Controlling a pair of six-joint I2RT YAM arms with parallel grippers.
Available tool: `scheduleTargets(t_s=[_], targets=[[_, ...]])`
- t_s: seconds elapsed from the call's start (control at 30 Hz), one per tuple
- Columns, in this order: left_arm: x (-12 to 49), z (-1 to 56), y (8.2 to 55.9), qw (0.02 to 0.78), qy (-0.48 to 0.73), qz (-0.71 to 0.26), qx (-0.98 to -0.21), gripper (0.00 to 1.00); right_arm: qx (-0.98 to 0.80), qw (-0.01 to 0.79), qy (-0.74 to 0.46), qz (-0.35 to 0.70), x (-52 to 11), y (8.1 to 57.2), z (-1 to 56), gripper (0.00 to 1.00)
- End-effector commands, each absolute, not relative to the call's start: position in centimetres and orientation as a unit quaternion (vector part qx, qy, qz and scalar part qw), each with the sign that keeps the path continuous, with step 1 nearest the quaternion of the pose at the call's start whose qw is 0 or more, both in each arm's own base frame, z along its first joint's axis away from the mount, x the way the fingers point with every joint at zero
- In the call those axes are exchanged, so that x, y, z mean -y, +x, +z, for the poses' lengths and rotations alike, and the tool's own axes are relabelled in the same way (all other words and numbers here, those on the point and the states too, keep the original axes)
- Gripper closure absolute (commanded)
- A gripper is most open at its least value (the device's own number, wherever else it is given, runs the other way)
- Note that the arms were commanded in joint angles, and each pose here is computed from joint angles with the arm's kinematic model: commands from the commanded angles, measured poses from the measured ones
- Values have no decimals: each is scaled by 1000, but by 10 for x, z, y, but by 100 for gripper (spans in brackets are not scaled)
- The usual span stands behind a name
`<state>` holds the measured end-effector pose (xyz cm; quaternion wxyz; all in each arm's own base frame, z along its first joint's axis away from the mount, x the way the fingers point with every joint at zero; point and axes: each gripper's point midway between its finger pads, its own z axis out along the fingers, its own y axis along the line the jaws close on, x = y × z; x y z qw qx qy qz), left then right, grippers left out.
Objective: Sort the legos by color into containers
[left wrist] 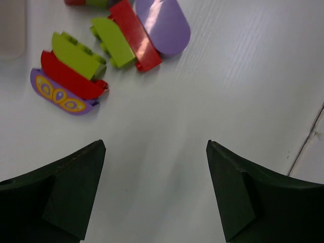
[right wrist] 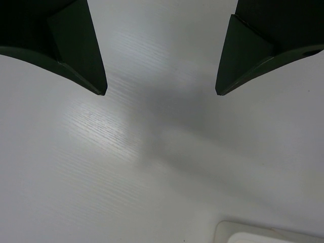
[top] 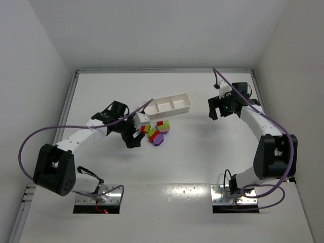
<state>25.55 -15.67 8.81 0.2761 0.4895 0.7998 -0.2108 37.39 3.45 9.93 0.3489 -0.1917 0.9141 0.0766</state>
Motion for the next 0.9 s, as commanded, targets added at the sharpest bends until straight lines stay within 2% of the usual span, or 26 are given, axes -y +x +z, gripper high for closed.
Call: scheduleTargets(t_s=[0.0,0.3,0.87], targets=[[174,101,262,321,585,-197,-719,13,-902,367,-210,87,-42,374,111,12],[179,84,295,322,658,-153,-663,11,-901,370,-213,80,-40,374,116,12],[193,58,353,303,661,-155,-669,9,-900,372,-214,76,-36,368,119,12]])
